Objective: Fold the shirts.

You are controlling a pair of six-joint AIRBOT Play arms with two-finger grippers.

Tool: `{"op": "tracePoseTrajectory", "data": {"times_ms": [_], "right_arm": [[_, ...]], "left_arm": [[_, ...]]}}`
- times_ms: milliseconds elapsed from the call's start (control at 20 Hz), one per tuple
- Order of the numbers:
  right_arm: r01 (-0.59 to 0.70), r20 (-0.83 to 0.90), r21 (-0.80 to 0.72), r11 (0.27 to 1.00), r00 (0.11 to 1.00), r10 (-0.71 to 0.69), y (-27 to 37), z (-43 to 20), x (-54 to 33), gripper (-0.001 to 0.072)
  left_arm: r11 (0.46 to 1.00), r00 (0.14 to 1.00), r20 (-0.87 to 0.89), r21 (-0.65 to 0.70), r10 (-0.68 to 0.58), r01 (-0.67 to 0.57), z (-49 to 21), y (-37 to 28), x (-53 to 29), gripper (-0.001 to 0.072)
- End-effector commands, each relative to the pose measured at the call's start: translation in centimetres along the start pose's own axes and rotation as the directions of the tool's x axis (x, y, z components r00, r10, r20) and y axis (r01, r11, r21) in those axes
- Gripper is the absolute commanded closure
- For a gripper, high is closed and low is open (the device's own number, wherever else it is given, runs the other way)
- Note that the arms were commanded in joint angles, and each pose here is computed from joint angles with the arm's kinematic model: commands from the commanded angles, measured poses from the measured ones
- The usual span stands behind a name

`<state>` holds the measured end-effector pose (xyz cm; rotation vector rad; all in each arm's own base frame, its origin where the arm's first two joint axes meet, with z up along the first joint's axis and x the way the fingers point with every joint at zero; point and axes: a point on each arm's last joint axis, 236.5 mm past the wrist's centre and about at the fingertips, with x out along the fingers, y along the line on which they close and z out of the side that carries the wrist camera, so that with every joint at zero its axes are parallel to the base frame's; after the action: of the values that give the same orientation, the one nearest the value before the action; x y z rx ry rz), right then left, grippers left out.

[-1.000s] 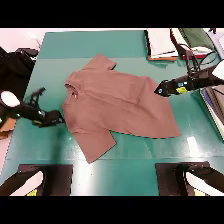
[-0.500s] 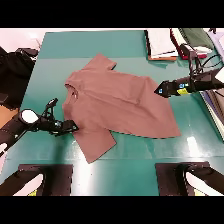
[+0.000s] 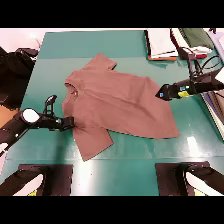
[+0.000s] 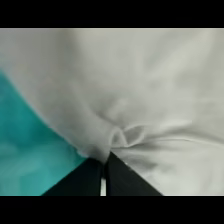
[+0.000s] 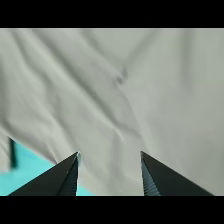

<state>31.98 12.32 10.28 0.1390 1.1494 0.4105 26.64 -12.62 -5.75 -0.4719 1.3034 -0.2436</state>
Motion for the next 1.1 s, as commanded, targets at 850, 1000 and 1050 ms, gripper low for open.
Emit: {"op": "tracePoseTrajectory", "data": {"times_ms": [850,1000,1050], "right_arm": [[-0.039,-0.143,0.768,0.639,0.963,0.230,-13.1,-18.8,8.1,0.0217],[-0.028,-0.192,0.696,0.717,0.956,0.223,-12.2,-18.0,9.6,0.0515],[-0.039,-0.197,0.650,0.759,0.956,0.218,-11.8,-17.1,9.6,0.0629]], "left_arm": [[0.979,0.998,0.057,0.201,-0.037,0.024,4.1,-3.9,-4.5,0.0681],[0.979,0.998,0.057,0.202,-0.036,0.024,4.1,-3.9,-4.5,0.0682],[0.978,0.998,0.059,0.205,-0.037,0.024,4.2,-4.0,-4.7,0.0682]]}}
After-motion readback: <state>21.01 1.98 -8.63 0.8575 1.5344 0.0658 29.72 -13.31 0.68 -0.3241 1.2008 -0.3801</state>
